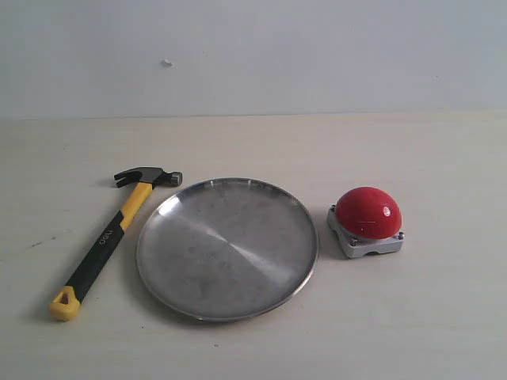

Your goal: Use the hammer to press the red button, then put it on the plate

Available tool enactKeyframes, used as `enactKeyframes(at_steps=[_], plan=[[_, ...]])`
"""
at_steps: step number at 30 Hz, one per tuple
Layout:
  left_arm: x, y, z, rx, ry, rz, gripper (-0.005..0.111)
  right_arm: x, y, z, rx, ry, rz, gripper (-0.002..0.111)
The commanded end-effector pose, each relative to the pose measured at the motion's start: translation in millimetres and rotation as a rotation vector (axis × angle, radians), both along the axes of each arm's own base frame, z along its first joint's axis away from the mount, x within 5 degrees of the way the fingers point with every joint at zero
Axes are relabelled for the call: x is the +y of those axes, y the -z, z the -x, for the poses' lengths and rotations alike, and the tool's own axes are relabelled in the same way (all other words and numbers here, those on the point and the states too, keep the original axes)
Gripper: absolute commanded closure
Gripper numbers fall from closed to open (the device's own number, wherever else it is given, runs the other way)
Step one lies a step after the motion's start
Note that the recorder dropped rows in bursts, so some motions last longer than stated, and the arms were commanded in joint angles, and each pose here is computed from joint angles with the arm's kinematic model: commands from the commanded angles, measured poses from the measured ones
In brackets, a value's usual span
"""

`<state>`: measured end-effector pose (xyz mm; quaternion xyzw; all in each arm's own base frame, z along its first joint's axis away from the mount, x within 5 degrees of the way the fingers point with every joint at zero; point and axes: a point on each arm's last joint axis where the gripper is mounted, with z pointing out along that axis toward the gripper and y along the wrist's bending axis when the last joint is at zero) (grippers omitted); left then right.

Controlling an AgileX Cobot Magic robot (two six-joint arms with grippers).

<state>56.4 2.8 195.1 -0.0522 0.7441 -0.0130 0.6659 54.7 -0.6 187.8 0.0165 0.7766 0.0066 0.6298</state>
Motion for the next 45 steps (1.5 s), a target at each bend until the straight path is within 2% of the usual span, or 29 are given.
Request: enactKeyframes(at_steps=[1,16,20,22,23,26,27,29,32,35,39,45], plan=[[0,-1,0,-0.009,0.004,0.006,0.107,0,0,0,-0.013,0.006,0.002,0.108],[0,-1,0,-0.009,0.004,0.006,0.107,0,0,0,-0.013,0.006,0.002,0.108],[0,-8,0,-0.089,0.002,0.022,0.107,0,0,0,-0.013,0.006,0.002,0.108],[0,-12,0,-0.140,-0.004,0.146,0.107,0,0,0,-0.013,0.006,0.002,0.108],[0,-12,0,-0.150,-0.008,0.246,0.107,0,0,0,-0.013,0.006,0.002,0.108],[0,-18,0,-0.217,-0.003,0.384,0.107,0,0,0,-0.013,0.006,0.002,0.108],[0,-18,0,-0.217,-0.003,0.403,0.107,0,0,0,-0.015,0.006,0.001,0.108],[0,-26,1,-0.301,0.013,0.420,0.107,0,0,0,-0.015,0.006,0.001,0.108],[0,-38,4,-0.438,0.049,0.504,0.107,0,0,0,-0.015,0.005,0.003,0.108],[0,-51,7,-0.480,0.062,0.519,0.107,0,0,0,-0.015,0.005,0.003,0.108],[0,-70,8,-0.416,0.045,0.485,0.107,0,0,0,-0.015,0.005,0.003,0.108],[0,-101,-13,-0.207,-0.004,0.377,0.107,0,0,0,-0.015,0.005,0.003,0.108]])
